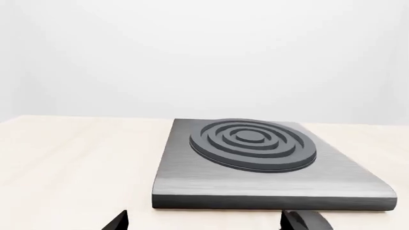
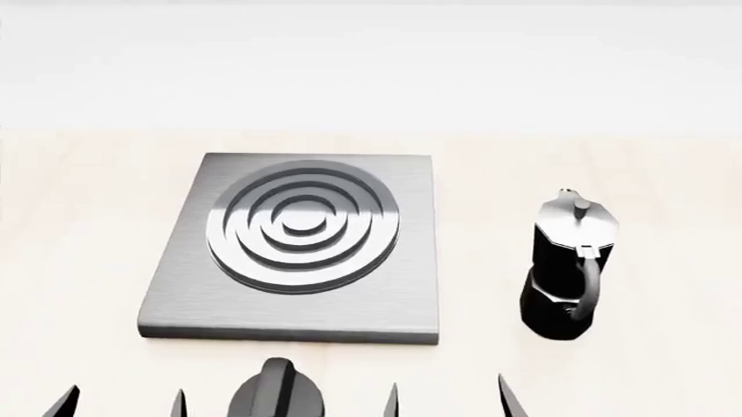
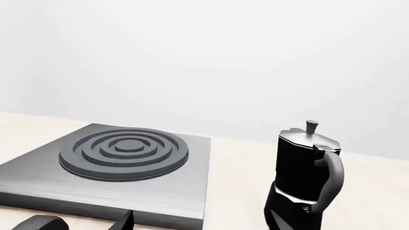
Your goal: Put the moka pot on the stove.
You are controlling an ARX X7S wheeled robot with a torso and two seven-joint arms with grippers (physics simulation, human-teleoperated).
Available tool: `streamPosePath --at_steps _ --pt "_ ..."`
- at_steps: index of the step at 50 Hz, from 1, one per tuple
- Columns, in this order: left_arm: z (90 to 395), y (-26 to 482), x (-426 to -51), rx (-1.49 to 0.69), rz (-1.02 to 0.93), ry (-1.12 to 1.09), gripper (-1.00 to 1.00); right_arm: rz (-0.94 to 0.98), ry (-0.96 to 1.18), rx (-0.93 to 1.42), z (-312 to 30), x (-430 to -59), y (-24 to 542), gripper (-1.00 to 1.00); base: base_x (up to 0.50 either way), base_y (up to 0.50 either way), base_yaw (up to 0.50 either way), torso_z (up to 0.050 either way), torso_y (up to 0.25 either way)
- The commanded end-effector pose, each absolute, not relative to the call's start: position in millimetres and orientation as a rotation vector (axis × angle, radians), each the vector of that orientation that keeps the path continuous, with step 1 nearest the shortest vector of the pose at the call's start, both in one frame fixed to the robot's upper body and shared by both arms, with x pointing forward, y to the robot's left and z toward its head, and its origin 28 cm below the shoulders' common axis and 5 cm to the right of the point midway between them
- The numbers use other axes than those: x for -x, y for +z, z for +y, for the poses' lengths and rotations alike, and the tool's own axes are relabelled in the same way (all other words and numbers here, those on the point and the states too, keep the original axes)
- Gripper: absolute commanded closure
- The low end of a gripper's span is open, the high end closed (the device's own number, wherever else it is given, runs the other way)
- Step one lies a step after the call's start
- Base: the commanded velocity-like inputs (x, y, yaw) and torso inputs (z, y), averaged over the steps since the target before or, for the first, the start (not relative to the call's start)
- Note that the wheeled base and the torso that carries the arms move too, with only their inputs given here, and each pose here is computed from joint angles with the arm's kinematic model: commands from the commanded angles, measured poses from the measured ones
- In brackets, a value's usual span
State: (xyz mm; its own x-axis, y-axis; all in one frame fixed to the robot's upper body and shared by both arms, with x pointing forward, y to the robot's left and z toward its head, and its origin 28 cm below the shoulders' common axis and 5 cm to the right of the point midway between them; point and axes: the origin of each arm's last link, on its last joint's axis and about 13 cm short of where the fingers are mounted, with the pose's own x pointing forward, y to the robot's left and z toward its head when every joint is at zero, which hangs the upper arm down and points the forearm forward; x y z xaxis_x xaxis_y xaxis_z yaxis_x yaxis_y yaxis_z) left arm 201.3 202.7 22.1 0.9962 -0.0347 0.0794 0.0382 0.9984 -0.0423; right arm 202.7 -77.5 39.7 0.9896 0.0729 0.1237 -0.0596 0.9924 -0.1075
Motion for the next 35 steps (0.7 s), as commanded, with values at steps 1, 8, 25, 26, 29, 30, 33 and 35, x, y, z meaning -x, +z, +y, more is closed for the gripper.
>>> streamPosePath --at_steps 1,8,25,26,29,30,33,35 --pt "204.0 24.6 -204.7 0.039 -0.099 -0.024 -1.00 -0.135 0.065 0.105 -76.8 -203.4 41.8 -1.00 0.00 0.10 0.00 0.000 0.000" --pt "203.7 25.2 -205.5 0.039 -0.098 -0.025 -1.00 -0.137 0.064 0.104 -76.0 -201.5 41.7 -1.00 0.00 0.10 0.00 0.000 0.000" --pt "202.7 25.0 -206.3 0.037 -0.098 -0.026 -1.00 -0.140 0.059 0.100 -76.8 -200.8 41.6 -1.00 0.00 0.10 0.00 0.000 0.000" --pt "202.6 25.1 -206.2 0.037 -0.098 -0.026 -1.00 -0.140 0.059 0.099 -76.8 -200.9 41.5 -1.00 0.00 0.09 0.00 0.000 0.000" --pt "202.5 25.2 -206.0 0.036 -0.098 -0.026 -1.00 -0.140 0.057 0.098 -76.9 -200.8 41.5 -1.00 0.00 0.10 0.00 0.000 0.000" --pt "202.4 25.3 -205.7 0.036 -0.099 -0.027 -1.00 -0.141 0.057 0.098 -77.0 -200.7 41.6 -1.00 0.00 0.09 0.00 0.000 0.000" --pt "202.6 25.2 -205.4 0.036 -0.098 -0.027 -1.00 -0.142 0.058 0.098 -77.0 -200.5 42.0 -1.00 0.00 0.10 0.00 0.000 0.000" --pt "202.7 25.1 -205.0 0.036 -0.099 -0.028 -1.00 -0.142 0.057 0.098 -76.9 -200.8 42.1 -1.00 0.00 0.10 0.00 0.000 0.000"
